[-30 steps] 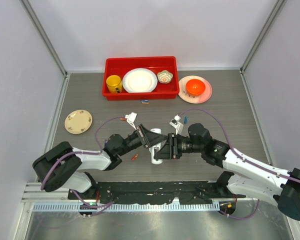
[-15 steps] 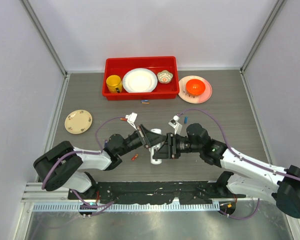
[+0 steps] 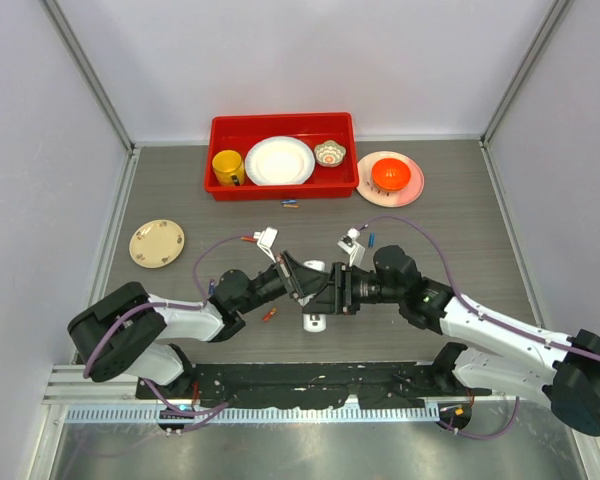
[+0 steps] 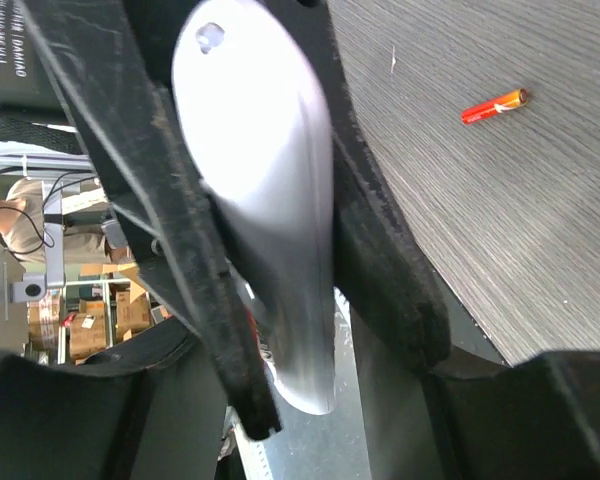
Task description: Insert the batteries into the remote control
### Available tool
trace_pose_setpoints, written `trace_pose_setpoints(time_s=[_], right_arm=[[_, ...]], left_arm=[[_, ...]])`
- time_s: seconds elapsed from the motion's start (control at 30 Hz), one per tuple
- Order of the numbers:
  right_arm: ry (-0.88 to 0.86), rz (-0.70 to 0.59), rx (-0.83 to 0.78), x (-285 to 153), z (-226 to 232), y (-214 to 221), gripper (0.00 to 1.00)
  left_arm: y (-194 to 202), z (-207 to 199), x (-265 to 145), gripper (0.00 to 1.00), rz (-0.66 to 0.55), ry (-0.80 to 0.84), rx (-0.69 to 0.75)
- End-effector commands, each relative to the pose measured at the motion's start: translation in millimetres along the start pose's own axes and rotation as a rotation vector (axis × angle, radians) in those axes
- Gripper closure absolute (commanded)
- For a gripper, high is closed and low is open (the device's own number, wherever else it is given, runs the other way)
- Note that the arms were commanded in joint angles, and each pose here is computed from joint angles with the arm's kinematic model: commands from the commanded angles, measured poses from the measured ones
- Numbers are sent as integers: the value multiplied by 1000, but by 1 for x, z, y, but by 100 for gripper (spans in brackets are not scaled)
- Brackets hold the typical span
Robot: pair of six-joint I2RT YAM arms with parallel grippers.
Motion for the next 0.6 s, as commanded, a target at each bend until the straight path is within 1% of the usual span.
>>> trace_pose_setpoints(time_s=[0.0,0.03,0.17,0.57], right_arm=[[-92,-38,-88,-10,24,-4,46],[-92,-35,-94,-12,25,-3,44],[-106,-39,-127,-20,29,0,42],[-76,-17,-123,-24,14,7,45]], left_arm=[[-22,-38,-2,100,-138,228,84],[-22,-38,-2,100,-141,226,85],[-23,-38,-3,100,-143,226,84],[-26,-43,-4,100,-151,242,79]])
Point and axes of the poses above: each gripper's point midway between its finger pads, its own x axis out along the fingers, its own z axis along the line the jaws close on, y = z × x, the point moved 8 cm from there along -x, back along the fingers, and after that the axes turned 14 degrees about x, right-handed, at the moved point
